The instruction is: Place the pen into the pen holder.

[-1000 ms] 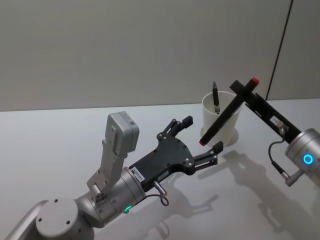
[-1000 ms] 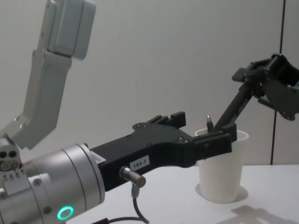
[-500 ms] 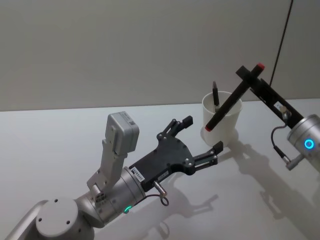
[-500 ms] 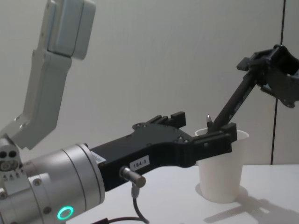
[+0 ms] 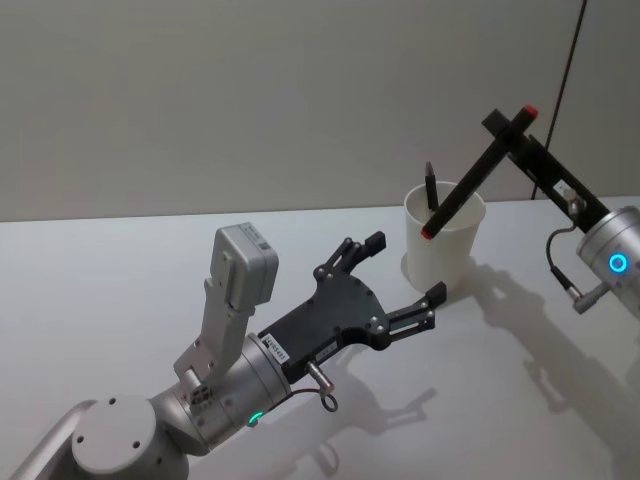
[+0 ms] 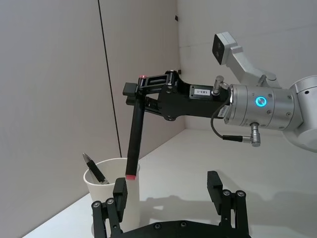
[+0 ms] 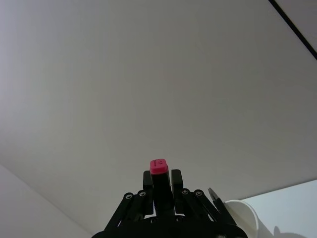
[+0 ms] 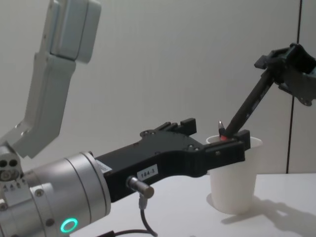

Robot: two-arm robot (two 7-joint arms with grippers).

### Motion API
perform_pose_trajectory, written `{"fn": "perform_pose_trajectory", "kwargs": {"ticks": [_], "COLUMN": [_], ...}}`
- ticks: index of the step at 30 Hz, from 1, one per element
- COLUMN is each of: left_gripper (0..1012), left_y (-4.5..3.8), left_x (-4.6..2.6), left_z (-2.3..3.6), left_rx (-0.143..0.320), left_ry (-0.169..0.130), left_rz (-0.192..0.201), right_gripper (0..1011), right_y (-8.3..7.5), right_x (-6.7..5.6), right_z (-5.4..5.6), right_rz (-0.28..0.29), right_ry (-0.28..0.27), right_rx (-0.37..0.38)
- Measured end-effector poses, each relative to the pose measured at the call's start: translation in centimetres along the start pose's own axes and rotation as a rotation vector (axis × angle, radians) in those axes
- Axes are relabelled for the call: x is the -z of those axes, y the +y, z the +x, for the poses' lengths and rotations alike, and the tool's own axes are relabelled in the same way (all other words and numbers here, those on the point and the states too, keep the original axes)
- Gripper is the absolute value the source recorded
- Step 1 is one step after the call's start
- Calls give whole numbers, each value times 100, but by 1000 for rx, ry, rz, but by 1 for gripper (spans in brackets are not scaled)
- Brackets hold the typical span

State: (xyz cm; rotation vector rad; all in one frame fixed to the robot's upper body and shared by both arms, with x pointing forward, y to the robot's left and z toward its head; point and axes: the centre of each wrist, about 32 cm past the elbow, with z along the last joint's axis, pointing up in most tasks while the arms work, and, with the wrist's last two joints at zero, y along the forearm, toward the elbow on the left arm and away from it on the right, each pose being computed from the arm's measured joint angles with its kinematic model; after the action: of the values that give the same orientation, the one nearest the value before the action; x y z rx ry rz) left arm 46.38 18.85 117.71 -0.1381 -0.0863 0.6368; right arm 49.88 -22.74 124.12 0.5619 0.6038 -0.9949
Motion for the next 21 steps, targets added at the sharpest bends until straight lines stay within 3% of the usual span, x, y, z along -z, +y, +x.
{"fn": "perform_pose_trajectory", "kwargs": {"ticks": [21], "left_gripper": [1003], "left_y": [0], "left_x": [0], "left_z": [0], "left_rx": [0], "left_ry": [0], "left_rz": [0], "right_gripper": [217], "right_y": [120], "right_x": [-70], "right_z": [123], "right_rz": [22], "right_ry": [-69], "right_rx": [14]}}
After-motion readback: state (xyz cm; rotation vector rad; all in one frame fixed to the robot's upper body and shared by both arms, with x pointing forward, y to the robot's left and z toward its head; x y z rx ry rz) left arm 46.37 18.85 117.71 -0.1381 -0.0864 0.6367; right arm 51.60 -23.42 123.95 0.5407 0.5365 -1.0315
